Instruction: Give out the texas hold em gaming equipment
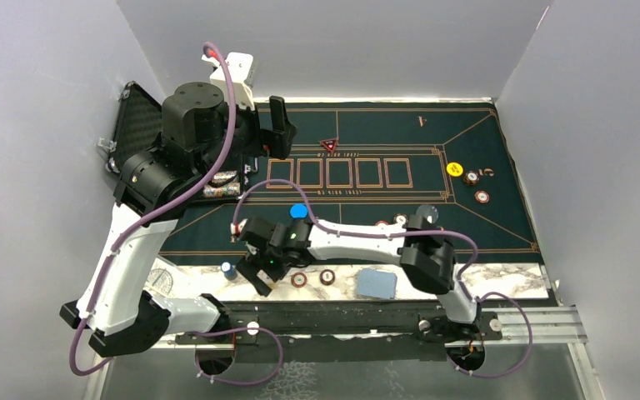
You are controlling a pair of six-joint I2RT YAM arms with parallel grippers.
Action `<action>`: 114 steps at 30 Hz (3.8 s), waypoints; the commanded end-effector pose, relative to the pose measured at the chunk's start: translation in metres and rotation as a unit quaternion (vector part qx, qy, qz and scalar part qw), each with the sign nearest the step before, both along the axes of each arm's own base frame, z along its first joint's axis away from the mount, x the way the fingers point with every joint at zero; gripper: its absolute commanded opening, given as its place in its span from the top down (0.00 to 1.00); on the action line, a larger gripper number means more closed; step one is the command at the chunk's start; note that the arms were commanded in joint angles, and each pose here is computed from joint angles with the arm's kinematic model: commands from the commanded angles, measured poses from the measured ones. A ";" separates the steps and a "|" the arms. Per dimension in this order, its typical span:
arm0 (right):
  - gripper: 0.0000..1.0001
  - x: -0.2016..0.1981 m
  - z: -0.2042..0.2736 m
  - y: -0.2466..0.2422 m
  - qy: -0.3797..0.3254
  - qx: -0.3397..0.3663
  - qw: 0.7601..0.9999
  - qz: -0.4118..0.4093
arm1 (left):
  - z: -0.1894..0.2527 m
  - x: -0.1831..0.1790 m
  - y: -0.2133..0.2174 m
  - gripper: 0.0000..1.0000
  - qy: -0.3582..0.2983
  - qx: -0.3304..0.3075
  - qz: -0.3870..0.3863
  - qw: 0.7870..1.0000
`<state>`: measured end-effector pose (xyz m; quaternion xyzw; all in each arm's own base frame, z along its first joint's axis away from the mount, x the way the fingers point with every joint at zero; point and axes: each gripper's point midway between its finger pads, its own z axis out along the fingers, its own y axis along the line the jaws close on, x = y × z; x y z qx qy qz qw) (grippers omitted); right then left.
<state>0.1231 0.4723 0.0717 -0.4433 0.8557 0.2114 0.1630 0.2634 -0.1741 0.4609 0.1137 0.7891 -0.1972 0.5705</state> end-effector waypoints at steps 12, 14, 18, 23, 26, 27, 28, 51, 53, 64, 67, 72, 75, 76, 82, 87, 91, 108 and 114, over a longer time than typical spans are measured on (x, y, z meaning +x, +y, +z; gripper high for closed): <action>0.26 0.000 -0.030 0.011 -0.032 -0.061 0.997 0.031 | 0.011 -0.004 0.003 0.01 -0.017 -0.006 -0.006 1.000; 0.31 -0.001 -0.032 0.011 -0.031 -0.063 0.997 0.033 | 0.011 -0.003 0.002 0.01 -0.018 -0.004 -0.006 1.000; 0.37 -0.002 -0.034 0.012 -0.029 -0.064 0.997 0.037 | 0.010 -0.002 0.002 0.01 -0.017 0.000 -0.006 1.000; 0.48 -0.001 -0.034 0.014 -0.030 -0.059 0.997 0.039 | 0.008 0.000 0.001 0.01 -0.017 0.005 -0.007 1.000; 0.57 0.000 -0.030 0.015 -0.032 -0.059 0.997 0.039 | 0.008 0.001 0.001 0.01 -0.018 0.008 -0.007 1.000; 0.60 0.001 -0.026 0.016 -0.034 -0.056 0.997 0.037 | 0.008 0.002 0.001 0.01 -0.018 0.008 -0.007 1.000; 0.64 0.002 -0.020 0.017 -0.037 -0.051 0.997 0.033 | 0.008 0.002 0.000 0.01 -0.019 0.008 -0.007 1.000; 0.73 0.157 -0.058 -0.036 -0.093 -0.092 0.983 -0.125 | 0.008 0.014 -0.001 0.01 -0.010 0.029 0.004 1.000; 0.69 0.153 -0.060 -0.034 -0.084 -0.085 0.986 -0.115 | 0.008 0.014 0.000 0.01 -0.011 0.028 0.006 1.000; 0.19 0.156 -0.021 -0.026 -0.083 -0.072 0.988 -0.112 | 0.006 0.010 0.001 0.01 -0.007 0.023 0.003 1.000; 0.16 0.156 0.015 -0.018 -0.085 -0.057 0.989 -0.108 | 0.006 0.007 0.001 0.01 -0.006 0.018 0.002 1.000; 0.08 0.080 0.043 -0.006 0.002 0.015 1.000 -0.017 | 0.017 0.003 0.002 0.01 -0.015 0.002 0.001 1.000; 0.02 0.028 0.026 0.002 0.009 0.017 0.999 0.045 | 0.016 0.001 0.002 0.01 -0.013 -0.002 -0.001 1.000; 0.01 0.015 0.021 0.008 0.013 0.014 0.998 0.060 | 0.016 0.001 0.001 0.01 -0.014 -0.004 -0.002 1.000; 0.00 -0.024 -0.010 0.028 0.002 -0.027 0.996 0.084 | 0.014 -0.002 -0.001 0.01 -0.010 -0.011 -0.008 1.000; 0.00 -0.030 -0.037 0.024 -0.014 -0.064 0.994 0.091 | 0.012 -0.003 -0.001 0.01 -0.007 -0.017 -0.009 1.000; 0.01 -0.028 -0.048 0.021 -0.042 -0.091 0.991 0.094 | 0.013 -0.005 0.000 0.01 -0.008 -0.021 -0.008 1.000; 0.01 -0.009 -0.001 0.020 -0.071 -0.060 0.994 0.065 | 0.017 -0.002 0.002 0.01 -0.016 -0.013 -0.003 1.000; 0.04 -0.008 -0.031 0.020 -0.066 -0.083 0.992 0.065 | 0.014 -0.001 0.001 0.01 -0.013 -0.010 -0.003 1.000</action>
